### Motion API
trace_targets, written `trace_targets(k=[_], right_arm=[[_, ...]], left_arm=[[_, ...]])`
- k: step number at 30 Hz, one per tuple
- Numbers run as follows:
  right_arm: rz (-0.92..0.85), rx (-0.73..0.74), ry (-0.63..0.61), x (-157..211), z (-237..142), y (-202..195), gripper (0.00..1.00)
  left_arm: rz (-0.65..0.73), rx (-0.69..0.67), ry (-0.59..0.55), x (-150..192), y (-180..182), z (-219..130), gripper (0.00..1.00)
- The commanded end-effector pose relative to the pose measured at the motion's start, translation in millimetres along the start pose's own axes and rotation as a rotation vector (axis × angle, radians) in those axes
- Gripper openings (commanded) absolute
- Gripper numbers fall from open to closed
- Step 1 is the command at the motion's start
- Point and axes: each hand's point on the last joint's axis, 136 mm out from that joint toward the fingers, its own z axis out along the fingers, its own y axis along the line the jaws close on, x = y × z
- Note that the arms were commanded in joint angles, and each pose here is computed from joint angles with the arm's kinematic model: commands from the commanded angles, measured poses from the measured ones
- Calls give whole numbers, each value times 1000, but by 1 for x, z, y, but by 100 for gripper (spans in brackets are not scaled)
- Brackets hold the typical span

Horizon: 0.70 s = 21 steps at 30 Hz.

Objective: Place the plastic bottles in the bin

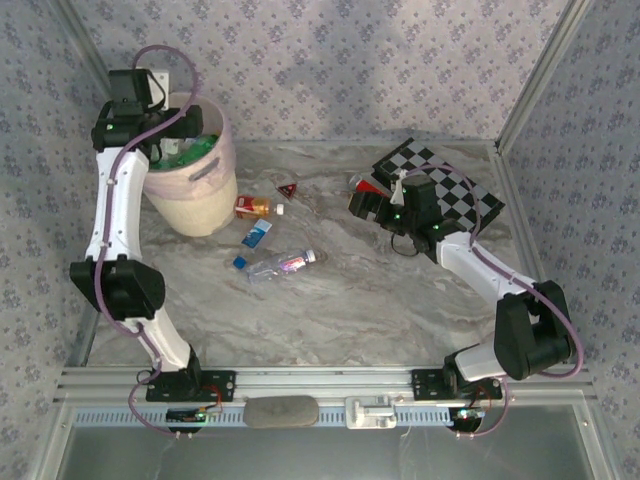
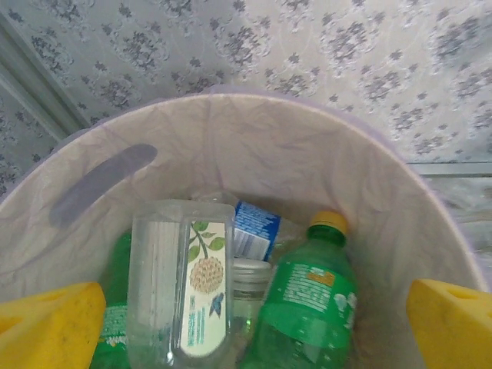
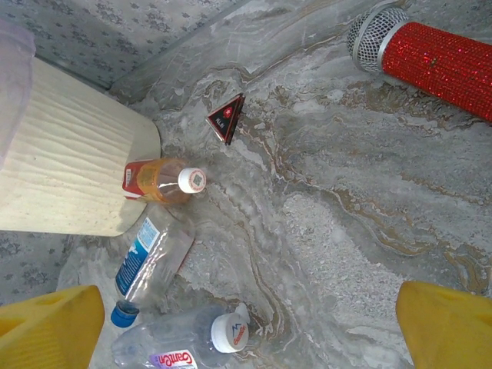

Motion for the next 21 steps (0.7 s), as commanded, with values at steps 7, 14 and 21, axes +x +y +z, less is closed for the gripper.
trace_targets(k=[7, 14, 21], right_arm=[[-26, -65, 56, 7, 12, 11, 99], [-12, -48, 74, 15, 12, 0, 99], [22, -12, 68, 25, 14, -18, 99]], left_arm=[[95, 294, -210, -12, -125, -89, 100], [97, 504, -154, 64, -204, -84, 100], [113, 574, 80, 170, -245, -61, 100]])
